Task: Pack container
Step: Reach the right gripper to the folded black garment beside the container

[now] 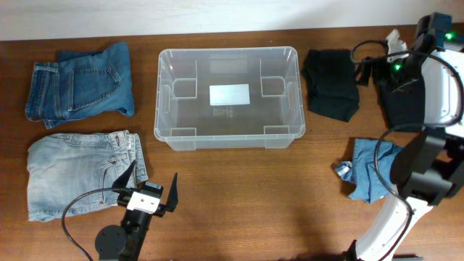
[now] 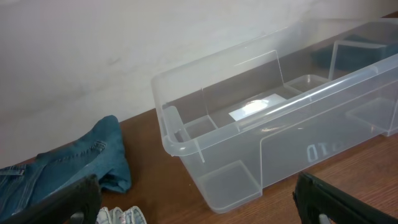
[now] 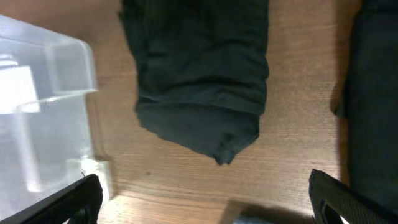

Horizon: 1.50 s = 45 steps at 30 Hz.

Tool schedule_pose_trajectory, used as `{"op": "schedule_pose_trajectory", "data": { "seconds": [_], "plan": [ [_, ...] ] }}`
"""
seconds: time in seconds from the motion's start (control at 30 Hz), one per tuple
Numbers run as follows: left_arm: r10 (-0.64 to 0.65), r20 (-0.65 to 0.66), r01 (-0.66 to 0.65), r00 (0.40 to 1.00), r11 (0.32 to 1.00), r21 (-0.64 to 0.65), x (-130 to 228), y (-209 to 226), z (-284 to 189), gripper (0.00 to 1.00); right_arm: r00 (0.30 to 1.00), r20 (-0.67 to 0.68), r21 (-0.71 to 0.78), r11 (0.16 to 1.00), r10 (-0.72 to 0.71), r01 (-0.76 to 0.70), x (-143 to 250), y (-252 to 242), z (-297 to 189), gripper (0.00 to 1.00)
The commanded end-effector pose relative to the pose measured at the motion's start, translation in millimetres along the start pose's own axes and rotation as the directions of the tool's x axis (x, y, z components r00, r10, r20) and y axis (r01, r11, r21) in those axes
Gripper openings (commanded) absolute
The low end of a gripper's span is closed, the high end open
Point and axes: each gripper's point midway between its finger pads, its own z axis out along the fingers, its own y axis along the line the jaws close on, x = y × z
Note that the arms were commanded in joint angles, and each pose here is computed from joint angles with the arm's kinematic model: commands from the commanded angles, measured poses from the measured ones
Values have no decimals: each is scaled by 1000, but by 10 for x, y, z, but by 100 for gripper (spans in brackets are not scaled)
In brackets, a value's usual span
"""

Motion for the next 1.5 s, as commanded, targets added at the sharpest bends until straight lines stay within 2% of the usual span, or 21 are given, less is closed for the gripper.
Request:
{"op": "schedule_pose_trajectory", "data": {
  "seconds": [0.0,0.13,0.27,0.63,0.97,1.1,1.23,1.3,1.47],
  "plan": [
    [10,-4,-10,1000,1000,-4,16,7,-3,99,998,-7,-44,997,-58,58,-37,-30,156,98],
    [10,-4,-10,1000,1000,-4,16,7,-3,99,997,9,-52,996,-74,74,-109,-91,316,99],
    [10,-4,-10,1000,1000,-4,16,7,-3,99,989,51,-153,978,-136,143,-177,36,419,99],
    [10,-4,-10,1000,1000,-4,16,7,-3,99,993,6,-162,980,-116,115,-120,-102,780,98],
    [10,-4,-10,1000,1000,-4,16,7,-3,99,999,-9,-96,994,-46,45,-146,-230,902,98],
    [10,-4,-10,1000,1000,-4,16,7,-3,99,997,-44,-65,996,-64,61,-98,-213,1042,98],
    [10,-4,-10,1000,1000,-4,16,7,-3,99,992,-76,19,994,-102,104,-88,-187,1176,98],
    [10,-4,-10,1000,1000,-4,16,7,-3,99,994,-79,82,993,-74,80,-108,-219,1202,98],
    [10,-4,-10,1000,1000,-4,16,7,-3,99,994,-88,87,994,-65,73,-81,-238,1266,98]
  ]
}}
